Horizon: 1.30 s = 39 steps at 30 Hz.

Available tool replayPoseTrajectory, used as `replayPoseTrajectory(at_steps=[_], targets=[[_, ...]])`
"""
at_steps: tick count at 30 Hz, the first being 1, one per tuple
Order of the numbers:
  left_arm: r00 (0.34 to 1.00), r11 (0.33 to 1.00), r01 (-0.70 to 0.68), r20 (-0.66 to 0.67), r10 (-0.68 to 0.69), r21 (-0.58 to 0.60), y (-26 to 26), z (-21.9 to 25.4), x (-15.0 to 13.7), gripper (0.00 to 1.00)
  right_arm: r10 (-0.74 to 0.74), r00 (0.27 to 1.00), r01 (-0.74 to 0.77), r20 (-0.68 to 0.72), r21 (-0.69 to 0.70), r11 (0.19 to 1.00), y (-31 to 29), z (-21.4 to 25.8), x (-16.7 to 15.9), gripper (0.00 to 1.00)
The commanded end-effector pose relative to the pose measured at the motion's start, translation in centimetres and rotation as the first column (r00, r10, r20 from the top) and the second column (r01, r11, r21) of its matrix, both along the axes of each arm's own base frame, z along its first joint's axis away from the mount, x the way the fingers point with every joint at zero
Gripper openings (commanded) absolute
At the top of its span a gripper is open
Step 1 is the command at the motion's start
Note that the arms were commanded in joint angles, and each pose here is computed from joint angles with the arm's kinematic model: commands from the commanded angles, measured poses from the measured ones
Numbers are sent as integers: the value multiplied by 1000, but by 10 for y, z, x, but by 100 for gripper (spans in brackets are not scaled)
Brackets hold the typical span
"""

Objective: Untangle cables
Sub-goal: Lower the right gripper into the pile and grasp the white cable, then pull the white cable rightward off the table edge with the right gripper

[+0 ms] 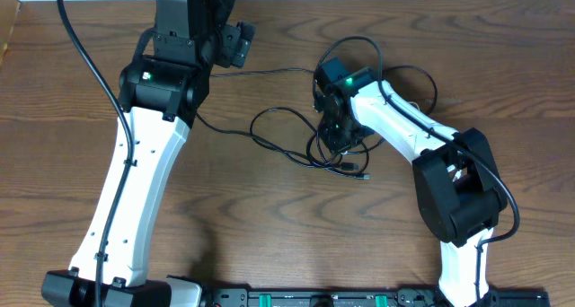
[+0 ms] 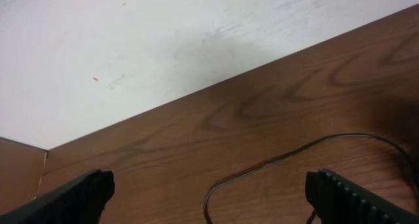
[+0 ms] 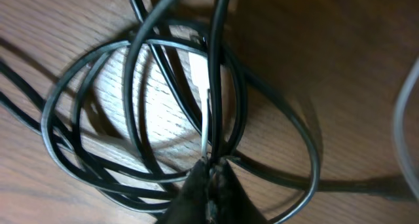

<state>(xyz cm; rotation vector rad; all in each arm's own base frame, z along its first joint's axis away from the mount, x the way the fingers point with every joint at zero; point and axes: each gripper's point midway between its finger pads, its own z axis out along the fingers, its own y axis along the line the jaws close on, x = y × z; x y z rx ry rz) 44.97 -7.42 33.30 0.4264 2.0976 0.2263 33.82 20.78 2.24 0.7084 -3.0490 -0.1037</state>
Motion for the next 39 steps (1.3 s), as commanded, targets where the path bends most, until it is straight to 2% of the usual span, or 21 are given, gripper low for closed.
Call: replayPoseTrajectory(at_steps=[1, 6, 10, 16, 22, 27, 32, 39], targets=[[1000, 1000, -9, -5, 9, 6, 3, -3, 0, 98, -24, 1000, 24, 7, 6, 1000, 2, -1, 1, 1], [1000, 1000, -9, -5, 9, 6, 3, -3, 0, 98, 5, 1000, -5, 9, 75, 997, 15, 6, 3, 1], [1000, 1000, -9, -5, 9, 6, 3, -3, 0, 98, 0, 997, -9, 77, 117, 993, 18, 28, 13, 1], [1000, 1000, -9, -6, 9, 7, 3, -4, 0, 98, -53, 965, -1, 258, 204, 979, 10, 99, 33, 2], [1000, 1000, -9, -6, 9, 7, 3, -4, 0, 98, -164, 888, 69, 430, 228, 971, -38, 174, 45, 1], [1000, 1000, -9, -8, 9, 7, 3, -4, 0, 98, -250, 819, 114, 517, 281, 953, -72, 222, 44, 1], [1000, 1000, -9, -8, 9, 7, 3, -4, 0, 98, -290, 786, 148, 545, 289, 946, -94, 241, 38, 1], [1000, 1000, -8, -8, 8, 6, 3, -4, 0, 98, -366, 744, 293, 559, 218, 931, -136, 238, 39, 1]])
